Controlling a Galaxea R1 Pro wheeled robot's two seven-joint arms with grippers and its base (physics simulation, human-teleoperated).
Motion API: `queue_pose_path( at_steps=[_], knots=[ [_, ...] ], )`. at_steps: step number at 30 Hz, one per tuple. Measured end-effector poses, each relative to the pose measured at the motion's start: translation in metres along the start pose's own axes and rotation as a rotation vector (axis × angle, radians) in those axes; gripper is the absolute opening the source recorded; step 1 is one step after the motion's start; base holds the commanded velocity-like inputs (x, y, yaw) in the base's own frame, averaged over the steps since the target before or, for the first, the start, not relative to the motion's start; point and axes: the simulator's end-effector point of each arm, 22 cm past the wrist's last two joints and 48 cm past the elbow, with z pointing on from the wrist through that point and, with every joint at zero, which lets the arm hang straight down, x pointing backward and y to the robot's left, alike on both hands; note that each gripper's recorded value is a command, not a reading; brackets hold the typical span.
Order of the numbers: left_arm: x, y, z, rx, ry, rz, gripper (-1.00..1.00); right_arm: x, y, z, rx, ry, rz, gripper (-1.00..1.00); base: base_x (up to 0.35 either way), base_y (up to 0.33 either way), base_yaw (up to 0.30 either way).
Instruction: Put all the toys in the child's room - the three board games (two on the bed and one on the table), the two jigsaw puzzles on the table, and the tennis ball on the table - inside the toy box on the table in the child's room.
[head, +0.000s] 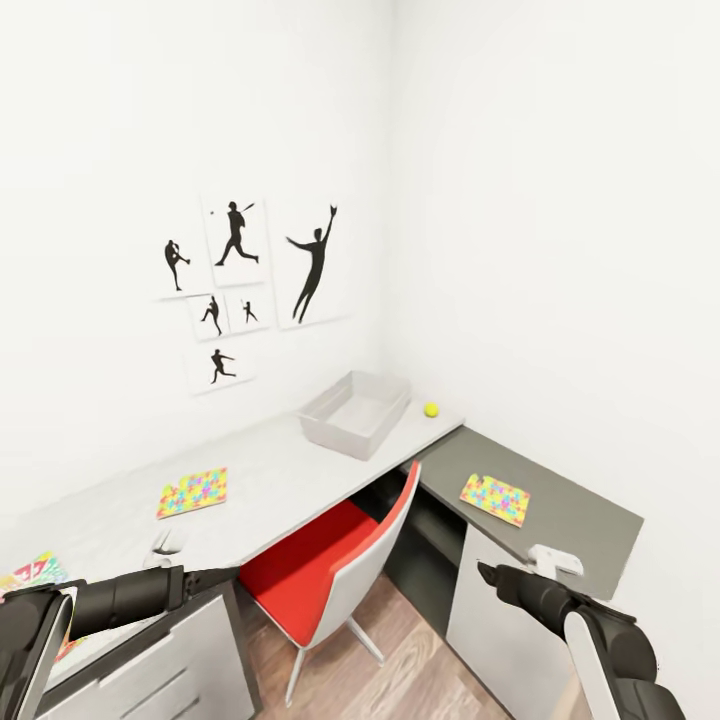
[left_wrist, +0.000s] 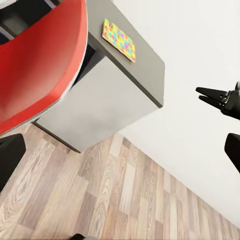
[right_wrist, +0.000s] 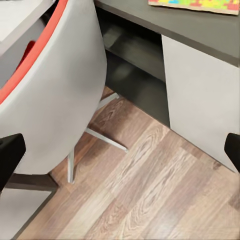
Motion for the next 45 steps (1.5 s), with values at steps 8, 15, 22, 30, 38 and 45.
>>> queue_pose_path(
  at_steps=[8,15,22,30,38,45],
  knots=[
    [-0.001,0.000,-0.001,0.000,-0.002,0.001,1.00,0.003,0.016,0.002,-0.026,0.012,-0.023,1.00,0.232,-0.128,0.001],
    [-0.002,-0.008,-0.003,0.034,-0.005,0.004,1.00,0.003,0.065,0.004,-0.104,0.046,-0.053,1.00,0.167,-0.149,0.000],
    [-0.009,-0.026,-0.014,0.119,-0.022,0.013,1.00,-0.026,0.096,0.003,-0.147,0.056,-0.074,1.00,0.096,-0.107,0.000],
    [-0.014,-0.031,-0.027,0.153,-0.030,0.031,1.00,-0.047,0.105,0.001,-0.159,0.039,-0.080,1.00,0.018,-0.024,0.000],
    [-0.017,-0.029,-0.033,0.148,-0.034,0.035,1.00,-0.050,0.104,0.000,-0.163,0.044,-0.087,1.00,0.084,-0.038,0.000],
    [-0.017,-0.032,-0.032,0.158,-0.034,0.035,1.00,-0.050,0.110,-0.002,-0.206,0.048,-0.079,1.00,0.131,-0.057,0.000]
  ],
)
